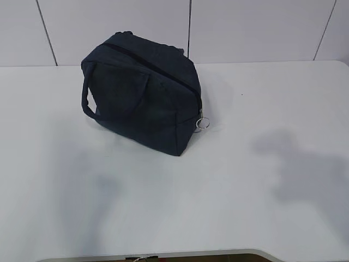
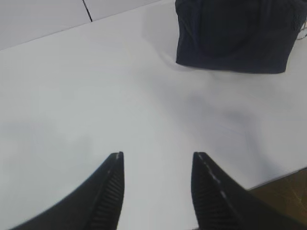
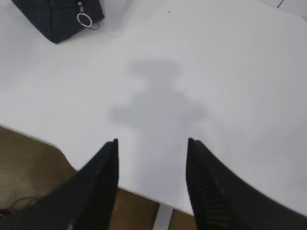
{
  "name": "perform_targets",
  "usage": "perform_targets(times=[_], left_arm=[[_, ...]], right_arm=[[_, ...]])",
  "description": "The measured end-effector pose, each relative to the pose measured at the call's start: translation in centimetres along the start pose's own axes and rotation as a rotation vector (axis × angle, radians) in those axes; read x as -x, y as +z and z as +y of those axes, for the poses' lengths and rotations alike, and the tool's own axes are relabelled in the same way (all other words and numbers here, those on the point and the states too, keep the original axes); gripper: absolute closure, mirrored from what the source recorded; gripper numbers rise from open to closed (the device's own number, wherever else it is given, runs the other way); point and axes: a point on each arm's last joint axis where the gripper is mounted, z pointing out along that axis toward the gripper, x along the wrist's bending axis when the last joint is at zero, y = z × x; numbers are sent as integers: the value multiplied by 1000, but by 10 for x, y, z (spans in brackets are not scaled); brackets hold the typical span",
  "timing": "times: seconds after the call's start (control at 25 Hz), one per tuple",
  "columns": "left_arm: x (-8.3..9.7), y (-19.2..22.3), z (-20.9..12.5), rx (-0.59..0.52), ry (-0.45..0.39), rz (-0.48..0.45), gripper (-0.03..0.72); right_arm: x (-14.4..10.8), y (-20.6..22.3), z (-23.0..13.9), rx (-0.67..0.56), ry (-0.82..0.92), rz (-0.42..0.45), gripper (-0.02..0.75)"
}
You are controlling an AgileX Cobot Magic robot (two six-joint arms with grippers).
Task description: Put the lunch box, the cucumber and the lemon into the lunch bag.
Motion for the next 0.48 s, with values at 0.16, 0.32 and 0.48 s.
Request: perform_targets(times=[0.16, 0.32, 0.48], left_arm=[[4, -1, -22, 7, -23, -17, 361], [10, -6, -42, 39, -57, -61, 361], [14, -9, -62, 75, -71, -80, 361]], right_arm=[[-4, -2, -17, 11, 68, -4, 363], [-7, 0, -34, 15, 86, -5, 363], [-11, 0, -49, 29, 97, -1, 363]])
